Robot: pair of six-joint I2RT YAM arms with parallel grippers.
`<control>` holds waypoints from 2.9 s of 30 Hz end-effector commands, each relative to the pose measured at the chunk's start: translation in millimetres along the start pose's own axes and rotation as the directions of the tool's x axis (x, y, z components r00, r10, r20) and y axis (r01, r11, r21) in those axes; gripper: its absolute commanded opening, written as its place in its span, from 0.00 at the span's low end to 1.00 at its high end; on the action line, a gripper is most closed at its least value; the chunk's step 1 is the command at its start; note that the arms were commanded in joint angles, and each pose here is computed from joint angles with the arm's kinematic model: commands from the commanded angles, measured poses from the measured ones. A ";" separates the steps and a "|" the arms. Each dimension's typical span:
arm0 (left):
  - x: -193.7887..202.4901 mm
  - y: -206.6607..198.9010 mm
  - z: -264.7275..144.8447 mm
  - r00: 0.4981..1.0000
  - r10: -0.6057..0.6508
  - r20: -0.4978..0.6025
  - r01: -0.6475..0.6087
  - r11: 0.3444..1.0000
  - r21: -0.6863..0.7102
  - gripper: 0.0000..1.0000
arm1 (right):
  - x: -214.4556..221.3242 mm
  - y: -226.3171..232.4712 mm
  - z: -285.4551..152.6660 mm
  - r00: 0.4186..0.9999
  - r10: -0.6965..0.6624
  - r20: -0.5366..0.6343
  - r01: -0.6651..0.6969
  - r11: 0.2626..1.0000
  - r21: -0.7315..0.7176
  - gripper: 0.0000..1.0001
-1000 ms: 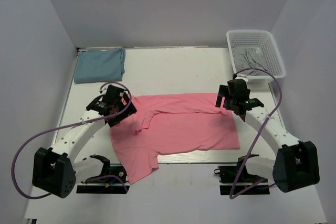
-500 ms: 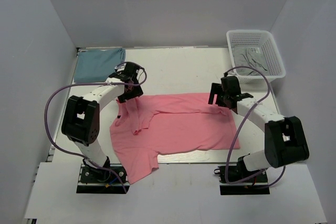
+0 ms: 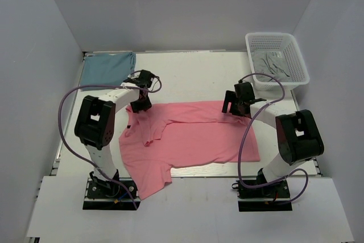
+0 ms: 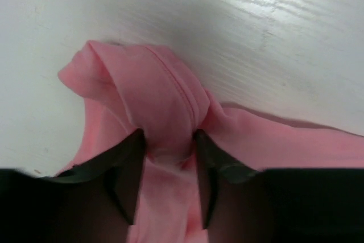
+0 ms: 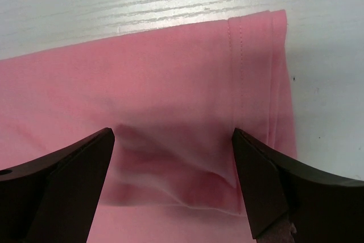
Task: Fold and stack the t-shirts
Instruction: Fold the flattened tshirt in 1/3 of the way
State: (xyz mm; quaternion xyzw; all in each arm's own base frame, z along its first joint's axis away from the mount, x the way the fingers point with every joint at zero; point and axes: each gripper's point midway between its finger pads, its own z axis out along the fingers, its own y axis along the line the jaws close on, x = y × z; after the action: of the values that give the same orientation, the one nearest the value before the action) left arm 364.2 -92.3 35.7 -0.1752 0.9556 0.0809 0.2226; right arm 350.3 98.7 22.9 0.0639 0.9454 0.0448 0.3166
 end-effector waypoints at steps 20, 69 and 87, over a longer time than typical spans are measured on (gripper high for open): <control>-28.5 65.9 -30.5 0.964 -0.129 0.234 0.142 0.989 -0.039 0.11 | -5.0 -33.6 3.2 0.992 0.124 0.030 -0.127 0.983 0.136 0.90; -54.3 28.4 15.6 0.988 -0.099 0.122 0.065 0.965 0.254 0.00 | -73.4 -47.7 17.6 0.991 0.077 0.110 -0.100 0.969 0.225 0.77; -73.4 42.7 -18.0 0.948 -0.227 0.222 0.168 0.952 0.256 0.00 | -79.7 -60.3 23.2 0.980 0.137 0.143 -0.174 0.938 0.299 0.00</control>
State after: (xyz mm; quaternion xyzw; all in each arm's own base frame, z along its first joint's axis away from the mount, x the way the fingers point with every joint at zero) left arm 397.8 -40.6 52.4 -0.2103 0.9243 -0.0315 0.3169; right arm 421.1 36.4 23.8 0.1699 0.9259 -0.0763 0.3287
